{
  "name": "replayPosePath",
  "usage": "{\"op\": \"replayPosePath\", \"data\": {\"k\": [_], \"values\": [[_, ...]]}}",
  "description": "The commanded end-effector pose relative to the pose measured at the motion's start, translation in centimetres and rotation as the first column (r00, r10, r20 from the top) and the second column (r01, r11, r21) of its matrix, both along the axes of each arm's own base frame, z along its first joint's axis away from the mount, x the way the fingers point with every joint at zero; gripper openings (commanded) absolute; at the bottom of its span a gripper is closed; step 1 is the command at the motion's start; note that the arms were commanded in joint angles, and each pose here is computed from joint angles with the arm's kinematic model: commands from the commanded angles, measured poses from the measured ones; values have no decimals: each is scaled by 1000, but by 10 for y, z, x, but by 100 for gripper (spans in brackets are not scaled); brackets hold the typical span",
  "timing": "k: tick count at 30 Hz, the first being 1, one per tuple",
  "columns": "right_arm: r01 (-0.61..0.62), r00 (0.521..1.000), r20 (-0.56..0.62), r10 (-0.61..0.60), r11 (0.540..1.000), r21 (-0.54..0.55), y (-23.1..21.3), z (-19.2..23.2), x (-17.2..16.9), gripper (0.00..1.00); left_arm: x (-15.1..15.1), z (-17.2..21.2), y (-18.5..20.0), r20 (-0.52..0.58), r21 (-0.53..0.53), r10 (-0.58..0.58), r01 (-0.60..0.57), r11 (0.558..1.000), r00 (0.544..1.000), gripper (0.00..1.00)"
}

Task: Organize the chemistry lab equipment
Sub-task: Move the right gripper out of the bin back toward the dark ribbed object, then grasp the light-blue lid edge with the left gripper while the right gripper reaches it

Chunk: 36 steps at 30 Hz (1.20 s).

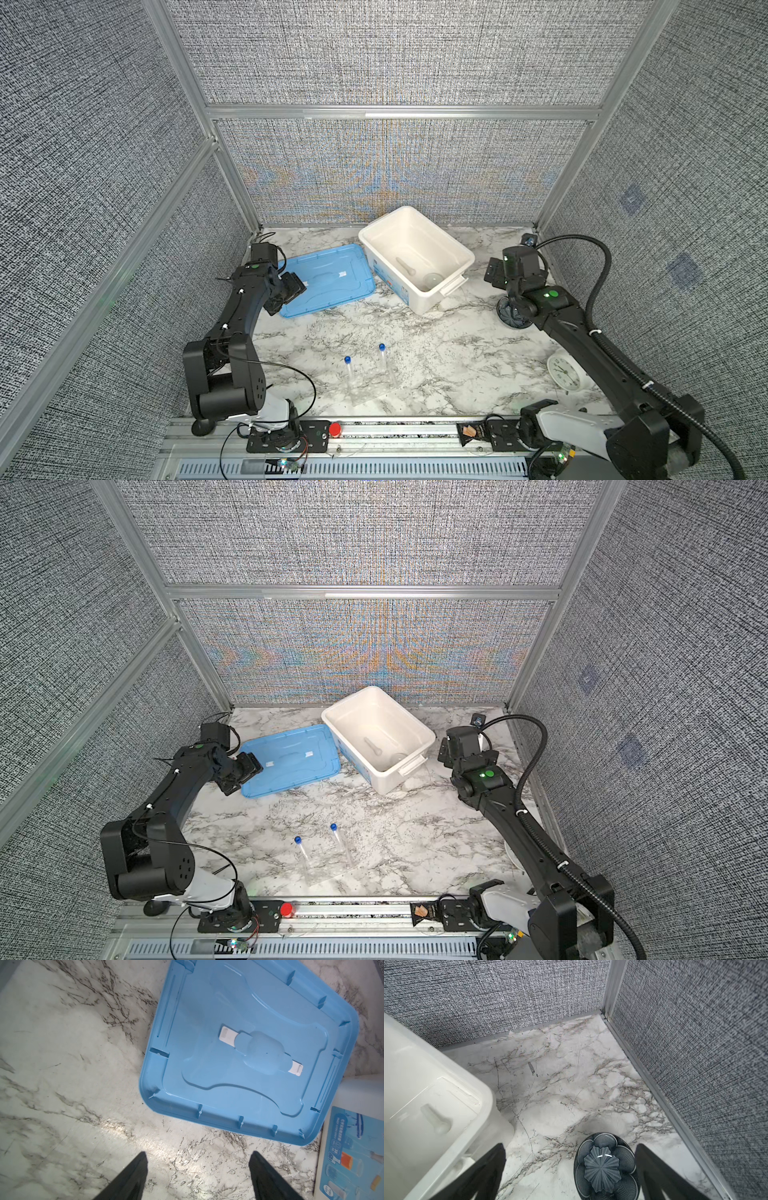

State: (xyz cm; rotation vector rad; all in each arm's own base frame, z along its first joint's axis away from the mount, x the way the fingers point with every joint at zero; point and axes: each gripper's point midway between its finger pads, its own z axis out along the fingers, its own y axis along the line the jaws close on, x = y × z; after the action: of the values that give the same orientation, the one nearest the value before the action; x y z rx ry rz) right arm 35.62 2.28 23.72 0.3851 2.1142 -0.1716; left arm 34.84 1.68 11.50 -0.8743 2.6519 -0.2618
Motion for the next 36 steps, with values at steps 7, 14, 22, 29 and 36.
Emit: {"op": "replayPosePath", "data": {"k": [7,14,22,29,36], "values": [[-43,999,28,39,988,151,19,2,9,99,-5,-24,18,-116,85,54,-44,995,992,80],[-83,996,38,76,972,221,32,-2,11,99,1,-27,39,-198,188,78,-41,981,977,74],[-100,995,31,95,966,238,36,-4,9,99,-5,-54,52,-287,186,140,-89,978,948,54],[-106,994,31,102,962,252,39,-4,12,98,-5,-82,50,-281,130,160,-127,983,946,35],[-136,991,45,129,945,299,50,0,15,99,1,-98,51,-281,75,157,-141,987,947,21]]}}
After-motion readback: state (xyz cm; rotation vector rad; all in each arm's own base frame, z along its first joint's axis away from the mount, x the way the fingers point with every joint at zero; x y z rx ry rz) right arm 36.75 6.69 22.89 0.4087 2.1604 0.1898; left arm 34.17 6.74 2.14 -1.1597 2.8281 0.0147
